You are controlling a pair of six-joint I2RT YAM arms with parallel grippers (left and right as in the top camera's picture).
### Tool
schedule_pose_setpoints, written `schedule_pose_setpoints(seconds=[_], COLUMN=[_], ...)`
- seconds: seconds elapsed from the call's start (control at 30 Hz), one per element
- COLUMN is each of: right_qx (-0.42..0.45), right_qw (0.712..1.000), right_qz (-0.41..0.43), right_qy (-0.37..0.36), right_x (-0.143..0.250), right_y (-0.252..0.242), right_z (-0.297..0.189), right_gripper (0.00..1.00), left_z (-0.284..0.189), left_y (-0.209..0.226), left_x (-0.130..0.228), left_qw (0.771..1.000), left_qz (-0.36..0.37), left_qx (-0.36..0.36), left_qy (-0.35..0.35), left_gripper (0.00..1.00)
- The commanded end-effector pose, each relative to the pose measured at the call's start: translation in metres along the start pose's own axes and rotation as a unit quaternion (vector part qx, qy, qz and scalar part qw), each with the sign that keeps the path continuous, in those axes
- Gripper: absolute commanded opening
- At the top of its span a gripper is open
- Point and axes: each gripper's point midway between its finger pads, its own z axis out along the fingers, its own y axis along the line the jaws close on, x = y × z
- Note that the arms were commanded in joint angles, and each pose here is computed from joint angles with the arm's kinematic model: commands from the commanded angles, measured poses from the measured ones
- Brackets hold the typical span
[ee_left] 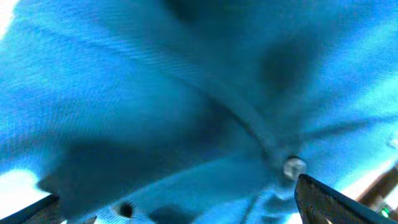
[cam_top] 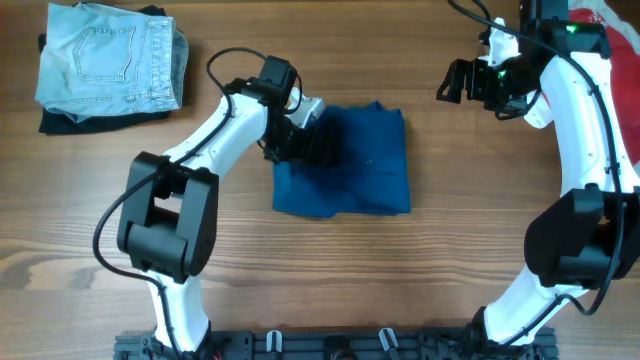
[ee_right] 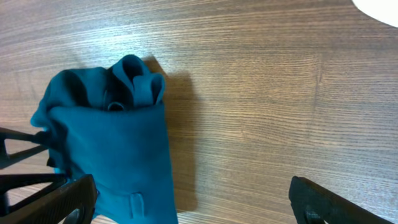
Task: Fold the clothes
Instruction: 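Grasp the folded teal bundle's left side with the left gripper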
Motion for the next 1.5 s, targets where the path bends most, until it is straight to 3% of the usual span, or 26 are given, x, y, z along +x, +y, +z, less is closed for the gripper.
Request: schedule_pose_setpoints(seconds=[0.0,0.2,0.4,0.43,0.57,0.63,0.83,1.07,1.27,1.47], right_qx=[0.009,0.021,0.022,0.022,0.035,0.035,0.035,0.034,0.034,0.033], right_qw=[1.0,1.0,1.0,1.0,0.999,0.999,0.999,0.999,0.999,0.999], right_qz=[-0.012,-0.009,-0.008,-0.008,-0.007,-0.007,-0.008,-0.006,-0.006,-0.007], right_qy=[-0.01,-0.002,0.004,0.004,0.006,0.007,0.007,0.006,0.006,0.004], right_x=[-0.002,0.002,0.005,0.005,0.006,0.006,0.006,0.006,0.006,0.005], right_y=[-0.002,-0.007,-0.007,-0.007,-0.012,-0.012,-0.012,-0.011,-0.011,-0.011], right_z=[-0.005,-0.005,-0.005,-0.005,-0.005,-0.005,-0.005,-0.005,-0.005,-0.005], right_gripper=[1.0,1.0,1.0,1.0,1.0,1.0,1.0,1.0,1.0,1.0], left_z=[0.014,0.043,0.056,0.055,0.053,0.055,0.059,0.012,-0.023,-0.038], left_y=[0.024,-0.014,-0.012,-0.012,-0.028,-0.036,-0.057,-0.042,0.007,0.073], left_x=[0.005,0.001,-0.001,-0.004,-0.018,-0.023,-0.042,-0.069,-0.081,-0.075], left_qw=[0.997,0.995,0.992,0.991,0.988,0.987,0.987,0.982,0.971,0.944], left_qz=[-0.061,-0.053,-0.092,-0.1,-0.091,-0.088,-0.043,-0.054,-0.159,-0.29], left_qx=[-0.051,0.078,0.078,0.083,0.125,0.133,0.148,0.149,0.119,0.06], left_qy=[0.015,0.033,0.036,0.032,0.009,0.001,-0.04,-0.102,-0.136,-0.147], left_gripper=[1.0,1.0,1.0,0.96,0.2,0.06,0.04,0.04,0.04,0.04])
